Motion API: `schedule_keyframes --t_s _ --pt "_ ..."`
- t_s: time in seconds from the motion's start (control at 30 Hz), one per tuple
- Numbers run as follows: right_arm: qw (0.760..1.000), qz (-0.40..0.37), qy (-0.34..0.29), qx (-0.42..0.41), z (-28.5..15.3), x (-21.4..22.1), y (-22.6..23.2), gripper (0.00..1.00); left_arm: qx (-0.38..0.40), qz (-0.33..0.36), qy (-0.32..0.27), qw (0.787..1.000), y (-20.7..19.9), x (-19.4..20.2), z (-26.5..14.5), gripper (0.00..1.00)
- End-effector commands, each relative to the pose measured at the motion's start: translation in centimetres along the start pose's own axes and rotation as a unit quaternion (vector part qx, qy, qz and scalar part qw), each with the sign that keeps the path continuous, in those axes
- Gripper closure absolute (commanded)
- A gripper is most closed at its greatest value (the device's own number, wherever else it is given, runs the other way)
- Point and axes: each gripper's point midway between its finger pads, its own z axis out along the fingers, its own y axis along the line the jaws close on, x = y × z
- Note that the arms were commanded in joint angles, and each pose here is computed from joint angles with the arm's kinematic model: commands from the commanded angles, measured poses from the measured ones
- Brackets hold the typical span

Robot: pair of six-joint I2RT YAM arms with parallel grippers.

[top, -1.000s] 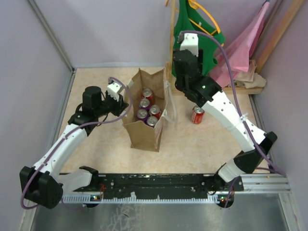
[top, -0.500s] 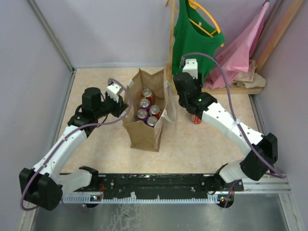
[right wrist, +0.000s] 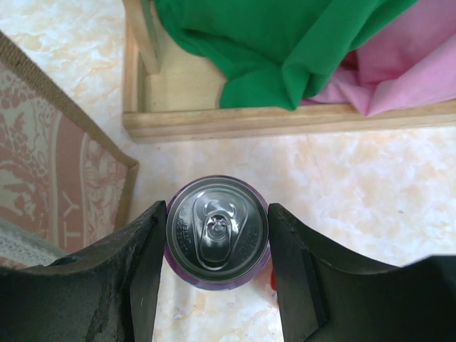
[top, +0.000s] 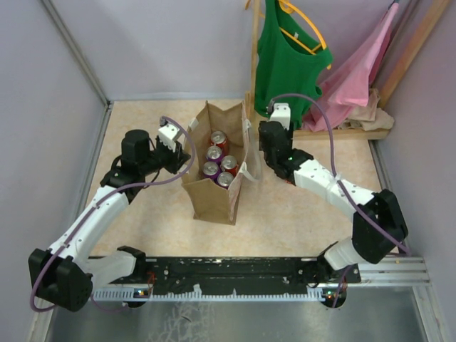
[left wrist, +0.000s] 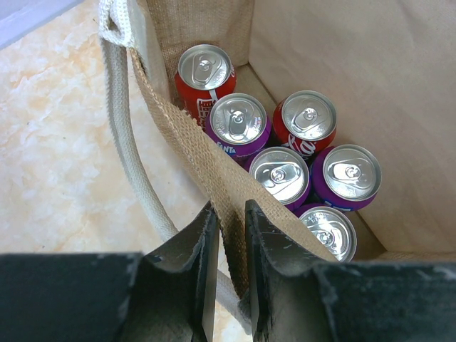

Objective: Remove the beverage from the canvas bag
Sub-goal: Place the drink at the center of the board.

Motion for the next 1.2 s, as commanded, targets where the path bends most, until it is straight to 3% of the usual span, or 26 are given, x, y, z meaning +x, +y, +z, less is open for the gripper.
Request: schedule_keyframes --t_s 0.0,0.6,0.67,0.7,0.77,0.8,0.97,1.17 --pt "0.993 0.085 -0.08 -0.032 0.7 -4.1 1.8 1.0 0.016 0.0 0.005 1.0 -0.8 0.4 -0.6 0.74" --pt "0.995 0.063 -0.04 -0.063 1.9 3.6 2.9 1.0 0.013 -0.002 0.014 1.0 -0.7 1.0 -0.8 0.74" --pt "0.996 0.054 -0.034 -0.061 1.6 4.2 3.1 0.83 0.012 -0.002 0.015 1.0 -0.7 1.0 -0.8 0.74" --pt "0.997 0.048 -0.032 -0.06 1.5 4.4 3.1 0.71 0.011 -0.002 0.014 1.0 -0.7 1.0 -0.8 0.73" --pt "0.997 0.04 -0.029 -0.051 1.2 4.6 3.1 0.32 0.012 -0.001 0.013 1.0 -0.7 0.9 -0.8 0.73" --pt "0.998 0.035 -0.028 -0.045 1.1 4.6 3.0 0.27 0.012 -0.001 0.014 1.0 -0.7 0.9 -0.8 0.73" --pt "0.998 0.02 -0.043 -0.032 0.5 3.0 3.1 0.21 0.015 -0.001 0.013 1.0 -0.9 0.9 -0.8 0.73" --pt "0.996 0.027 -0.083 0.031 -0.9 -2.8 0.7 0.13 0.014 0.004 0.013 1.0 -0.8 0.8 -0.8 0.73"
